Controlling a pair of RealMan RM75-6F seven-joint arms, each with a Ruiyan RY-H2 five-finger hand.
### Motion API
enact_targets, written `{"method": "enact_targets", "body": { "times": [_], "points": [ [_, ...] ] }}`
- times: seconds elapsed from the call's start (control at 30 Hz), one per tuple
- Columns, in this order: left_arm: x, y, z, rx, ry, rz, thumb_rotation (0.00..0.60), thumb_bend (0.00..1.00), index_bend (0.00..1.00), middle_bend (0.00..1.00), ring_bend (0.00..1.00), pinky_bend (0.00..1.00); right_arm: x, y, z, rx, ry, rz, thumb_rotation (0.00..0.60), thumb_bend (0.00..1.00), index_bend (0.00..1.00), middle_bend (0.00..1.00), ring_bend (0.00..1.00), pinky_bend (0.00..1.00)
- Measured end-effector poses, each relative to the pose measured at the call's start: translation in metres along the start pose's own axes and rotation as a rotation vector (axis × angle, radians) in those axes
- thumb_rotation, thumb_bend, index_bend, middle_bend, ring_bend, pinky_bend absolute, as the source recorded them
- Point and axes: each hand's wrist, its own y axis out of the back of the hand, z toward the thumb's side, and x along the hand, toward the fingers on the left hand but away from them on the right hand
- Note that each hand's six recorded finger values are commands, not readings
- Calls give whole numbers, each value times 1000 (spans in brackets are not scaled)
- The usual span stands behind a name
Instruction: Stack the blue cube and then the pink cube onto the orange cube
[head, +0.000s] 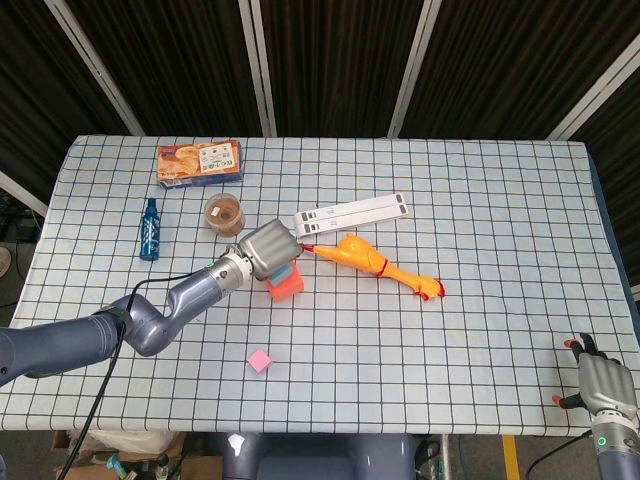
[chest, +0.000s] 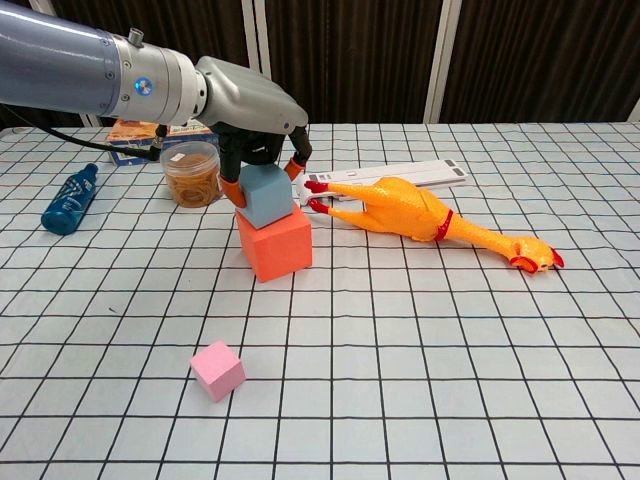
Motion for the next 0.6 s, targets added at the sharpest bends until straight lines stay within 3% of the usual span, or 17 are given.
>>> {"method": "enact_targets", "body": {
  "times": [0.6],
  "points": [
    [2,1,3,-7,-2,-2,600,321,729,699,736,1000,0,1,-1,-3,-3,-1,600,122,210,70,241,264]
  ]
}}
